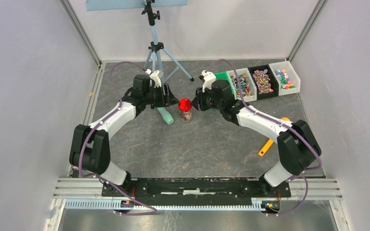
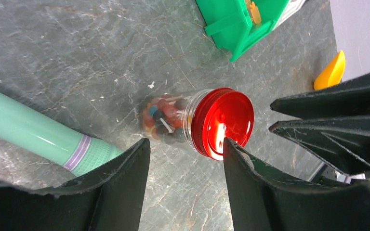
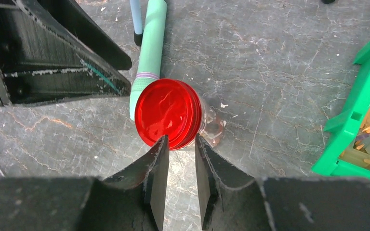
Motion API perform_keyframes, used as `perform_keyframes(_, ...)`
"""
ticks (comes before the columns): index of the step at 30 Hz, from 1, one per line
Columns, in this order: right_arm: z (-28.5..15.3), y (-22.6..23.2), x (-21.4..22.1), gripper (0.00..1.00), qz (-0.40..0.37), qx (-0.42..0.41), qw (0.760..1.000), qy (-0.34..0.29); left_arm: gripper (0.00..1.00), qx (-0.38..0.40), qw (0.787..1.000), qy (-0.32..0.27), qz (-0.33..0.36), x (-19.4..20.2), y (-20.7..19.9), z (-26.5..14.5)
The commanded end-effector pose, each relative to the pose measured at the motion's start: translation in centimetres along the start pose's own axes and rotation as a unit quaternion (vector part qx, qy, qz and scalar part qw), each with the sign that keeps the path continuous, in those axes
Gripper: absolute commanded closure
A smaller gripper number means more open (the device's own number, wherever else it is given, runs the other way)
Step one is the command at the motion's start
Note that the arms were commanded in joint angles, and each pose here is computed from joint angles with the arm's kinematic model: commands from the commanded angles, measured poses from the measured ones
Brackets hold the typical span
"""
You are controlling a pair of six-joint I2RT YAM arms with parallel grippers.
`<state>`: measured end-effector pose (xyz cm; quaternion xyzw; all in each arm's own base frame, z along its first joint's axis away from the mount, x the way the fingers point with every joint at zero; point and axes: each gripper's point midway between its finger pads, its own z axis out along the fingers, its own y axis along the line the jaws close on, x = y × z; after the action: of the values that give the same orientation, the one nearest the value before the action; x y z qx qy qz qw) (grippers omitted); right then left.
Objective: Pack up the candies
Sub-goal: Close the bottle lid on the packing bottle.
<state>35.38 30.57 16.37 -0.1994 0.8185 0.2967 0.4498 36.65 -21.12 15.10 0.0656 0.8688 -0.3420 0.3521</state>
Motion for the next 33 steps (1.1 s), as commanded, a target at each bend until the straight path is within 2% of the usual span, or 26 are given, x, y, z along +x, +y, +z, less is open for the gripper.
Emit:
perform_keyframes(1, 0.5, 0.4, -4.3, 0.68, -0.016, -0.018, 0.999, -0.046, 0.37, 0.048, 0.999, -0.013, 0.007, -1.3, -2.0, 0.1)
perform_keyframes(11, 1.6, -0.1, -3.9, 0.69, -0.014, -0.032, 0.999, -0.022, 0.38, 0.081, 0.997, 0.006, -0.002, -0.2, -2.6, 0.7)
perform_keyframes(16, 1.8, 0.0, -3.5, 0.65, -0.013, -0.040, 0.999, -0.013, 0.38, 0.086, 0.996, 0.014, -0.005, 0.1, -2.7, 0.9)
perform_keyframes(33, 2.9, -1.4, -2.6, 0.66, 0.001, -0.030, 1.000, 0.002, 0.35, 0.071, 0.997, 0.037, -0.009, 1.0, -1.9, 1.7)
